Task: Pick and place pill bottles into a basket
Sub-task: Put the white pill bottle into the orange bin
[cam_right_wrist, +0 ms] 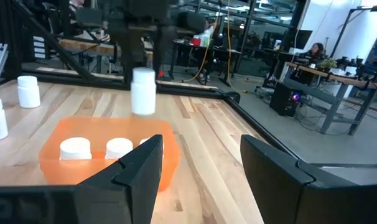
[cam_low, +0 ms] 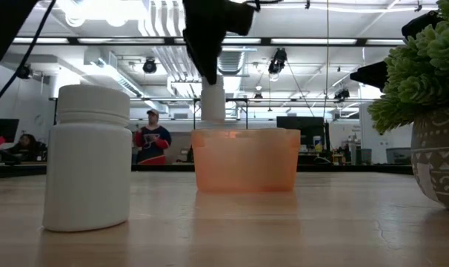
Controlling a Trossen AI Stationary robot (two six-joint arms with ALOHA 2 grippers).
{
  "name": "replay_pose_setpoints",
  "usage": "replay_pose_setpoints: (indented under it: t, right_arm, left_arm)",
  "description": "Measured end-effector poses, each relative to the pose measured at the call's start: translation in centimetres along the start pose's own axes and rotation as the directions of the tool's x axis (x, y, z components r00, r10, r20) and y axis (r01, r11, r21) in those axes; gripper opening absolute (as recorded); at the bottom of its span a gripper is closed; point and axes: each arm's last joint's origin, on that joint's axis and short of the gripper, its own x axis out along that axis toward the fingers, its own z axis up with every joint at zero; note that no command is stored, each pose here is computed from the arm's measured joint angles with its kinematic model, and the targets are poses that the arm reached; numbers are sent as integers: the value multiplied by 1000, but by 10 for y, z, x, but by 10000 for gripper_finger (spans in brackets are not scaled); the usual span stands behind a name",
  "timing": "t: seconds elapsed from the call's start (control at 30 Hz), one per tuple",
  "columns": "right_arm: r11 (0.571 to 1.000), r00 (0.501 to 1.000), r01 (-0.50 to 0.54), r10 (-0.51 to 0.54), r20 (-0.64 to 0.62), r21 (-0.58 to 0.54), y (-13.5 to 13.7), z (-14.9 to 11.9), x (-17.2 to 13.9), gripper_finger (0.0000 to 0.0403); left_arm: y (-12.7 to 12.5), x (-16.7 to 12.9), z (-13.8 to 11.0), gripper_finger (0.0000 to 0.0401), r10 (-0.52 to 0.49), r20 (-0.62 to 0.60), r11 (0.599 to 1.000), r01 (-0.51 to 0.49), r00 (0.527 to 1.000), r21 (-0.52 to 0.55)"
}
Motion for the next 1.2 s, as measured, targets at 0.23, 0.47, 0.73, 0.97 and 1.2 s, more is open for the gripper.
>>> replay_pose_setpoints:
  t: [0.23,0.47,0.73,0.97,1.2]
  right_arm:
    - [1000,1000,-1,1,0,-1,0,0,0,206]
    - [1000,1000,-1,1,1,0,0,0,0,206]
    - [1000,1000,0,0,0,0,0,0,0,206]
    - [1000,1000,0,0,0,-2,0,0,0,206]
    - [1000,1000,0,0,0,0,0,0,0,206]
  left_arm:
    - [8,32,10,137,8,-49,1000,-8,999,4]
    - [4,59,19,137,9,-60,1000,-8,998,16]
    - [2,79,20,137,11,-93,999,-8,996,36]
    - [2,84,18,137,15,-99,999,-11,995,37]
    - [2,90,19,137,14,-75,999,-11,997,39]
